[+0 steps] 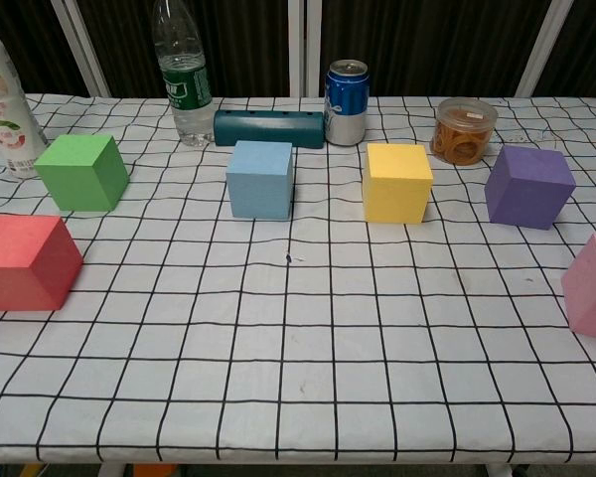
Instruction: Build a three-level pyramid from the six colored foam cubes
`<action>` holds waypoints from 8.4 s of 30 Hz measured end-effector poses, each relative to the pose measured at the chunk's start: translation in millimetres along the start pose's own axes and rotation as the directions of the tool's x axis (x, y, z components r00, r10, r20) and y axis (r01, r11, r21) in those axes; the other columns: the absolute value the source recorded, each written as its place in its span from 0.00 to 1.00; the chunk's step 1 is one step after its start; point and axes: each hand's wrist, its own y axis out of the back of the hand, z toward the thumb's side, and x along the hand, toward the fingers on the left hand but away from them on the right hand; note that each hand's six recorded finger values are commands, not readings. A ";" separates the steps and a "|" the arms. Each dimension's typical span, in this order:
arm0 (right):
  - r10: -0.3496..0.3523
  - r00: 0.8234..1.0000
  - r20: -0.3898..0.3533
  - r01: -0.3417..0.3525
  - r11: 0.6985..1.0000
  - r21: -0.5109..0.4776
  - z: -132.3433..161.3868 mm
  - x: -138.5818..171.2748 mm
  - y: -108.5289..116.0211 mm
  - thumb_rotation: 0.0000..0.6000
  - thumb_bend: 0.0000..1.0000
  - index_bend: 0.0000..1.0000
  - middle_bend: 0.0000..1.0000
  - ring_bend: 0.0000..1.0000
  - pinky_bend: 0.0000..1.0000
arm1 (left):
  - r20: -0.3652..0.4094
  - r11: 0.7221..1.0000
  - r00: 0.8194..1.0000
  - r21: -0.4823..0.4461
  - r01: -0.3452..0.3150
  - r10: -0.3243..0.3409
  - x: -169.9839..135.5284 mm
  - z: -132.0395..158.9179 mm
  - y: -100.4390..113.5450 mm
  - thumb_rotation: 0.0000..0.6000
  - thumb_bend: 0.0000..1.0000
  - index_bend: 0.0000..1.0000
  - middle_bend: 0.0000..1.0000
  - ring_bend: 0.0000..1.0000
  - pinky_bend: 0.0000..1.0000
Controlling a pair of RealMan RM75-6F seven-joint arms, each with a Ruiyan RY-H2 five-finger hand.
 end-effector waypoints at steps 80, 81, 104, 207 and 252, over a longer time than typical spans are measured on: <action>0.283 0.866 -0.413 -0.367 0.919 -0.141 224.9 -203.7 -102.5 1.00 0.18 0.28 0.38 0.09 0.01 | 0.032 1.000 1.000 -0.025 0.002 -0.001 2.2 3.2 11.3 1.00 0.00 0.13 0.10 0.00 0.00; 0.280 0.866 -0.414 -0.366 0.919 -0.144 226.9 -204.4 -101.3 1.00 0.18 0.28 0.38 0.09 0.01 | 0.033 1.000 0.999 -0.026 0.001 0.000 2.2 3.4 11.4 1.00 0.00 0.13 0.10 0.00 0.00; 0.301 0.857 -0.418 -0.398 0.902 -0.168 285.0 -212.0 -115.7 1.00 0.18 0.28 0.38 0.09 0.01 | 0.031 0.999 1.000 -0.043 -0.003 0.004 -0.2 -4.0 7.9 1.00 0.00 0.13 0.10 0.00 0.00; 0.235 0.912 -0.337 -0.298 0.942 -0.151 229.2 -196.3 -54.3 1.00 0.11 0.00 0.16 0.00 0.00 | 0.080 0.998 0.996 -0.047 -0.031 0.034 6.7 -0.3 14.8 1.00 0.00 0.13 0.10 0.00 0.00; 0.090 0.989 -0.119 -0.118 0.959 -0.258 70.4 -121.1 26.5 1.00 0.10 0.00 0.20 0.00 0.00 | 0.244 0.914 0.918 -0.186 0.362 -0.314 186.0 101.4 -31.8 1.00 0.08 0.14 0.16 0.15 0.24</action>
